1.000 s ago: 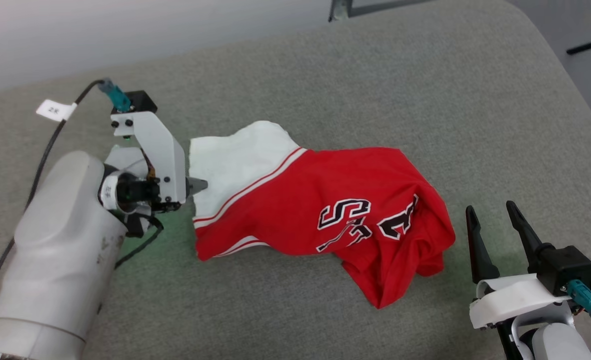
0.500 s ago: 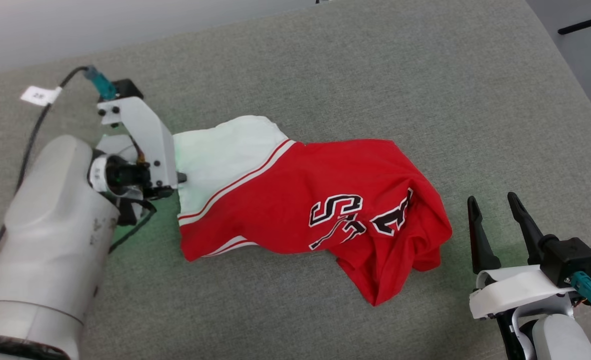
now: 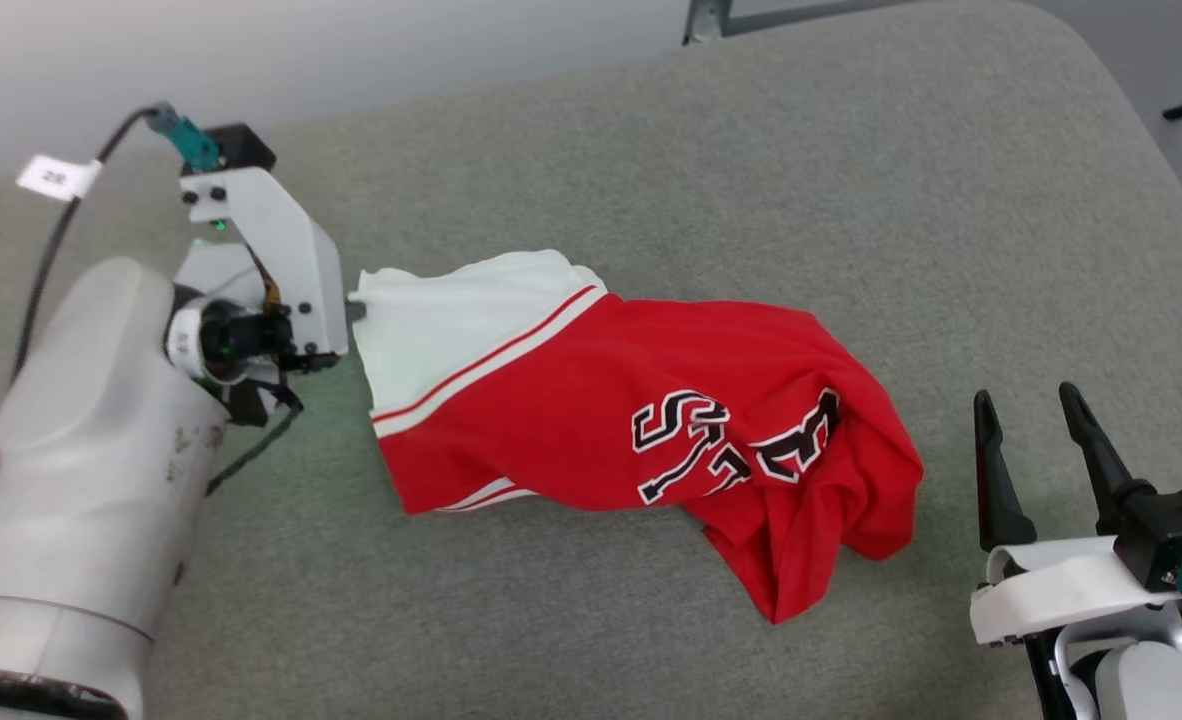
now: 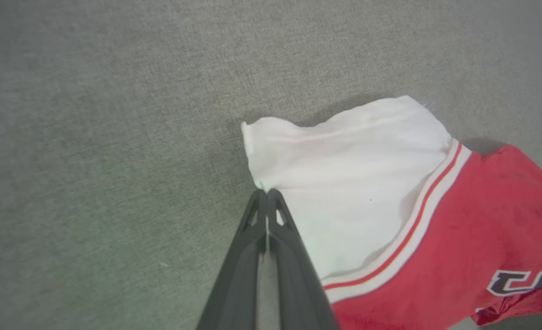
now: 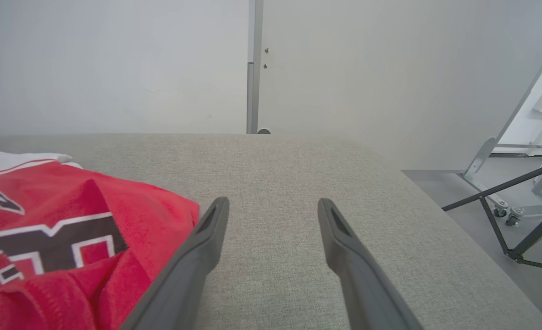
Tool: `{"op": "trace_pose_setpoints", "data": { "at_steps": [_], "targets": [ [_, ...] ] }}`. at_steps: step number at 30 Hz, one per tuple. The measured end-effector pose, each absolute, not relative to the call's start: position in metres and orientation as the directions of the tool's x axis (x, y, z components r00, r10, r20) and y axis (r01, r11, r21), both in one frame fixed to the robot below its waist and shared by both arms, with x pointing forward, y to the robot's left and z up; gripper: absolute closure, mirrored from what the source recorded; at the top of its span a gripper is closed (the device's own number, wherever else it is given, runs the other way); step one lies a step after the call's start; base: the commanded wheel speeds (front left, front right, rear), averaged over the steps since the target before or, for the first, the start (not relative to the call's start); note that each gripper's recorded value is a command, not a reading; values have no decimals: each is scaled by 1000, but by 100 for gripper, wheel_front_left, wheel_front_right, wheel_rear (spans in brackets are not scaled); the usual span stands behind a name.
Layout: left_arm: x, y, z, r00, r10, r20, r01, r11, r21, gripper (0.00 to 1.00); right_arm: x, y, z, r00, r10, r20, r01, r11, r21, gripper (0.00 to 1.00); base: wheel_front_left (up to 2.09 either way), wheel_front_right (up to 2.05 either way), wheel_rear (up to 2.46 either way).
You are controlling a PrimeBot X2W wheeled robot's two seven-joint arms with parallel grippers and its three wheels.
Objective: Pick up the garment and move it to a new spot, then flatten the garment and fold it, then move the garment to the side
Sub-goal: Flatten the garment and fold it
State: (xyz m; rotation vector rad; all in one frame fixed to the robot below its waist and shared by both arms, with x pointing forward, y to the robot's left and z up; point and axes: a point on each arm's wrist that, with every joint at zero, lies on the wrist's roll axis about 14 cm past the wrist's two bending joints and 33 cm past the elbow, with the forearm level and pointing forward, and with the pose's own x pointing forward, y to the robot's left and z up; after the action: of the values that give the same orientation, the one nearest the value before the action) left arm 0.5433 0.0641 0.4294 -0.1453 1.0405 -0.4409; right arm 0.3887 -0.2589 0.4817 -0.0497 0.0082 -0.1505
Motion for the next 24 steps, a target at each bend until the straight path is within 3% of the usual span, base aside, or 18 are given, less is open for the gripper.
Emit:
{"op": "trace_pose_setpoints", "data": {
  "at_steps": [13,20,24],
  "targets": [
    [550,143,506,631,-311,-711,200,951,-238,100,383,-239,493,995,-93,29,95,994,-47,0,0,0,0],
    [506,154,511,566,-353,-745,184,935,-304,100,381,-231,498,996,-73,47,75,996,-41,0,0,0,0],
    [444,148,491,433,-377,-818,187,926,-328,100,379,-228,496,997,-65,42,66,997,-41,0,0,0,0]
  ]
}}
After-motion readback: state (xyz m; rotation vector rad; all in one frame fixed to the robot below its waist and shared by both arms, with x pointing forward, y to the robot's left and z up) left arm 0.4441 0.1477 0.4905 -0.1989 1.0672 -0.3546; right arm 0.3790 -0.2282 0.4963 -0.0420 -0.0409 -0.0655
